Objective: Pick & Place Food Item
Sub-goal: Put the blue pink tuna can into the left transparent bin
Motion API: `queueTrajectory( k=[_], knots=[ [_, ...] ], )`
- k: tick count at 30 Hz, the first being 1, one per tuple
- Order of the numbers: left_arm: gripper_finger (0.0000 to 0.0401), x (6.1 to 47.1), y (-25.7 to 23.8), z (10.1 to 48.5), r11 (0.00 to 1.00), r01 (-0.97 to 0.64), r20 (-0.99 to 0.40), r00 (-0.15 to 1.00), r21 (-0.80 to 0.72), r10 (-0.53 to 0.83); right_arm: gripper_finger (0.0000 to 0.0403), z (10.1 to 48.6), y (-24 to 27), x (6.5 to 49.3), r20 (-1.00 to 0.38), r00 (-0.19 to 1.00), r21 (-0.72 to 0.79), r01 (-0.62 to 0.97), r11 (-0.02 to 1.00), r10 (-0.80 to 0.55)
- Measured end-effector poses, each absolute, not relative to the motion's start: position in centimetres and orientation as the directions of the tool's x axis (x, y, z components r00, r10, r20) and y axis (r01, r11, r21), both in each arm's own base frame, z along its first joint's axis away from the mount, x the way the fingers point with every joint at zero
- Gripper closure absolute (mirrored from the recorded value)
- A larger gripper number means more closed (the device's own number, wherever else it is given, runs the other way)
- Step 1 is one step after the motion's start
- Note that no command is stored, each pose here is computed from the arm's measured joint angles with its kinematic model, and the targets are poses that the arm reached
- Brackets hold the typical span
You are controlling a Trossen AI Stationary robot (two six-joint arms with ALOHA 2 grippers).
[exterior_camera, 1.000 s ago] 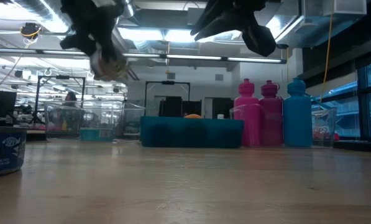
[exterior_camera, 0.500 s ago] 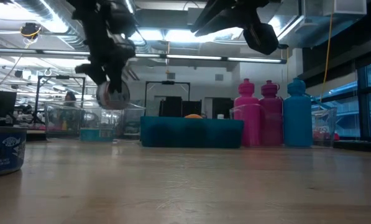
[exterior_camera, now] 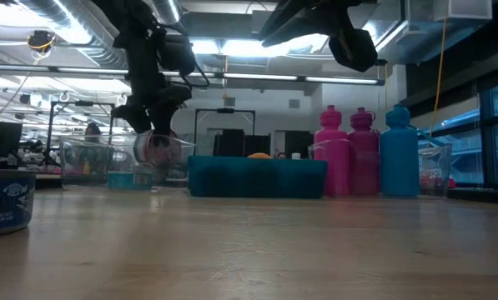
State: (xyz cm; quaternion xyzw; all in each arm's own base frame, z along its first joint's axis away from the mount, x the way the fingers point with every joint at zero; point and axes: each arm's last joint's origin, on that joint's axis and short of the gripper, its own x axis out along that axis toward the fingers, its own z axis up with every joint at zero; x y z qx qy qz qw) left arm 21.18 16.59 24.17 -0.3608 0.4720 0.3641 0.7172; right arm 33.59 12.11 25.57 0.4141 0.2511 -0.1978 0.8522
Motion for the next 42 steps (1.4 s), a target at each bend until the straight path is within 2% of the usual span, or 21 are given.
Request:
queueTrajectory(
  k=[21,30,32,37,42],
  knots=[
    [0.0234,23.4,16.7,21.2,0.459,-0.876,-0.963,0.233,-0.147,0.137,0.0367,25.6,12.1,33.6,-0.592,0.795,0.606,0.545,0.579,-0.130],
    [0.0234,23.6,16.7,21.0,0.413,-0.902,-0.966,0.207,-0.126,0.155,0.0367,25.6,12.2,33.6,-0.592,0.796,0.603,0.544,0.583,-0.129],
    [0.0214,23.6,16.7,21.0,0.410,-0.903,-0.966,0.207,-0.127,0.155,0.0367,25.6,12.2,33.6,-0.592,0.796,0.603,0.544,0.584,-0.129],
    [0.0123,23.6,16.6,21.0,0.383,-0.912,-0.966,0.215,-0.146,0.145,0.0367,25.6,12.2,33.6,-0.592,0.796,0.603,0.543,0.584,-0.129],
    [0.0092,23.5,16.5,21.3,0.381,-0.910,-0.963,0.234,-0.167,0.136,0.0367,25.6,12.2,33.6,-0.592,0.795,0.603,0.543,0.584,-0.128]
  ],
)
